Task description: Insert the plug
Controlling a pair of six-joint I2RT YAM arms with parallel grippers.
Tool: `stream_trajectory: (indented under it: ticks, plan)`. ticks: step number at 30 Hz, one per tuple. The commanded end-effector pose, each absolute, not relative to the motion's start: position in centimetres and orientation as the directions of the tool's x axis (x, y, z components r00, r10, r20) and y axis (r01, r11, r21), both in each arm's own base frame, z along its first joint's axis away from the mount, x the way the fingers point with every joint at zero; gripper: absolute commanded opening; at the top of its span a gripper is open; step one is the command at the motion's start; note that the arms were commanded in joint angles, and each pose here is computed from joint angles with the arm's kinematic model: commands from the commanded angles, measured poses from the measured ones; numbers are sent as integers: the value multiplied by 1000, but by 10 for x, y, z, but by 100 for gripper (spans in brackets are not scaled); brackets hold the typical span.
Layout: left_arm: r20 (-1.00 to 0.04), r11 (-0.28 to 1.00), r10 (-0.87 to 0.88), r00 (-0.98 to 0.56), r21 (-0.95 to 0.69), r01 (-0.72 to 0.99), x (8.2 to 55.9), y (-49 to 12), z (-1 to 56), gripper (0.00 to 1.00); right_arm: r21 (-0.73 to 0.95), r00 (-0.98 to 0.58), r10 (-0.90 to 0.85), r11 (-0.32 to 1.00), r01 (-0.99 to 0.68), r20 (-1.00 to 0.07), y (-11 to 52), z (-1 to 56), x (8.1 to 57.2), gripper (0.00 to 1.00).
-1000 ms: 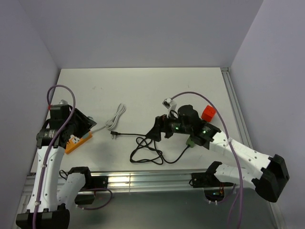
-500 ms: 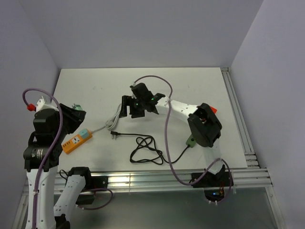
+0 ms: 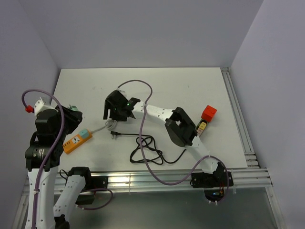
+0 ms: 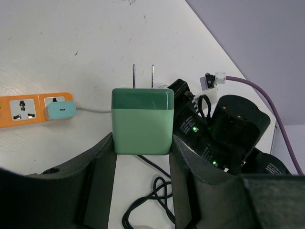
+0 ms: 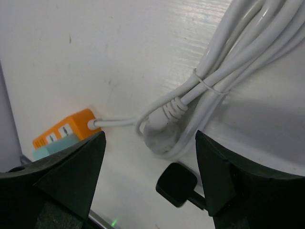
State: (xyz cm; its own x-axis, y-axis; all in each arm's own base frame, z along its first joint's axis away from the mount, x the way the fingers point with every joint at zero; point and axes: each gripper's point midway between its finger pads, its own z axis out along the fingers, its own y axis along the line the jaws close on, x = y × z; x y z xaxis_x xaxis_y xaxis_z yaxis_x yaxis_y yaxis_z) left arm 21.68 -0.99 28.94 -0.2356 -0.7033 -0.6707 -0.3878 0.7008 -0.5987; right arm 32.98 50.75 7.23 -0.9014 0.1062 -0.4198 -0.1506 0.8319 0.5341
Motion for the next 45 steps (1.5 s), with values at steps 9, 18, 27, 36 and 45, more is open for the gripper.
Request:
stream_trajectory:
  ticks: [9, 18, 27, 36, 45]
  plan:
    - [-733, 751, -649, -202, -576, -322, 222, -8, 302, 0, 377, -837, 235, 925, 37, -494, 485, 50, 346, 75]
    - [-725, 755, -650, -228, -582, -301, 223, -14, 298, 0, 379, -852, 198, 926, 0, -485, 503, 31, 352, 56]
    - [-708, 755, -653, -268, -582, -302, 229, -19, 287, 0, 394, -788, 351, 906, 151, -506, 447, 38, 391, 0]
    - [-647, 756, -633, -425, -634, -163, 251, -58, 271, 0, 361, -702, 444, 890, 277, -556, 344, 41, 432, 0]
    - [-436, 749, -575, -692, -622, -230, 270, -86, 204, 0, 406, -770, 281, 913, 30, -573, 320, 53, 456, 17]
